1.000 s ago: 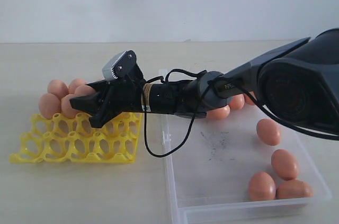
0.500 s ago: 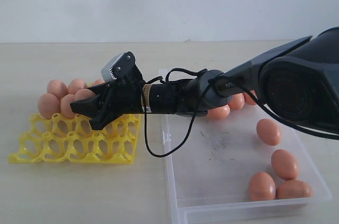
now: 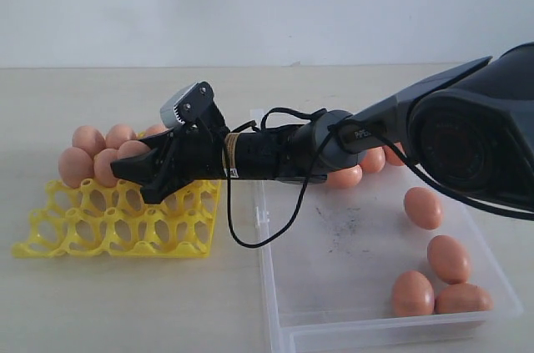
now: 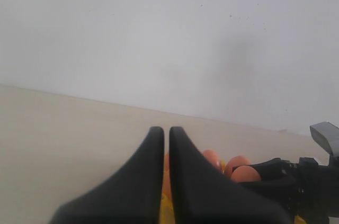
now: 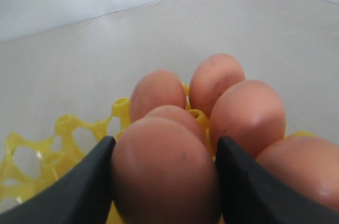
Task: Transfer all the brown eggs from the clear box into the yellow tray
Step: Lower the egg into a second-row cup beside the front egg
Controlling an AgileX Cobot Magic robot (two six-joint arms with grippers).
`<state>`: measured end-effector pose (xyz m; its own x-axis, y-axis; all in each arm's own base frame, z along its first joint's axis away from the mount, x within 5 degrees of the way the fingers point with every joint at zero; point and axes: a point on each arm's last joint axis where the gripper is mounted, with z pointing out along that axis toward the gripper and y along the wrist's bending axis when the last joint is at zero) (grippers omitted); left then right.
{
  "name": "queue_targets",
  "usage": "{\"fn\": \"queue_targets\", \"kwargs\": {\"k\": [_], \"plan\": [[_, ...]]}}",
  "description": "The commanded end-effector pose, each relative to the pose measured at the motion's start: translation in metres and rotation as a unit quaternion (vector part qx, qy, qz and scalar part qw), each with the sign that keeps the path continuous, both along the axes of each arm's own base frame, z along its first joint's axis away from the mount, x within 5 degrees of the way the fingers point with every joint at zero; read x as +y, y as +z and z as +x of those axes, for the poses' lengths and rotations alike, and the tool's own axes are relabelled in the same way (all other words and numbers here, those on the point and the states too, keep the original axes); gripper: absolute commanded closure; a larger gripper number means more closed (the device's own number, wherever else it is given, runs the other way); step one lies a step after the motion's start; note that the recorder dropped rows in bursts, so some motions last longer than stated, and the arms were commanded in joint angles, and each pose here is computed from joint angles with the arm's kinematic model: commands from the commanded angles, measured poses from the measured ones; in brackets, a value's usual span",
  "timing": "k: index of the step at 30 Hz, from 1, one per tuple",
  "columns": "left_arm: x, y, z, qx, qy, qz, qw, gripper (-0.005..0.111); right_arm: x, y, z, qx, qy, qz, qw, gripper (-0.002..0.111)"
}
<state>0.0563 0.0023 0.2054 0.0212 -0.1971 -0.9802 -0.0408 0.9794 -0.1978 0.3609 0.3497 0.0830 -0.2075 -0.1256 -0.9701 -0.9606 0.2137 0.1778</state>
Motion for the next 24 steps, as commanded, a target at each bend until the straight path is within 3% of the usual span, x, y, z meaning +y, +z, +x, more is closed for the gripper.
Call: {"fn": "queue_targets", "kwargs": {"k": [1, 6, 24], "plan": [[-0.0003, 0.0016, 0.0001, -0.003, -0.003, -0.001, 1.000, 0.103, -0.0013, 0.0052, 0.0004, 0.011, -0.001, 0.005, 1.000, 0.076], [-0.0003, 0.0016, 0.0001, -0.003, -0.003, -0.001, 1.000, 0.103, -0.0013, 0.0052, 0.0004, 0.016, -0.002, 0.006, 1.000, 0.062], [-0.0003, 0.0016, 0.0001, -0.003, -0.003, -0.001, 1.000, 0.103, -0.0012, 0.0043, -0.0008, 0.023, 0.003, 0.002, 1.000, 0.062]]}}
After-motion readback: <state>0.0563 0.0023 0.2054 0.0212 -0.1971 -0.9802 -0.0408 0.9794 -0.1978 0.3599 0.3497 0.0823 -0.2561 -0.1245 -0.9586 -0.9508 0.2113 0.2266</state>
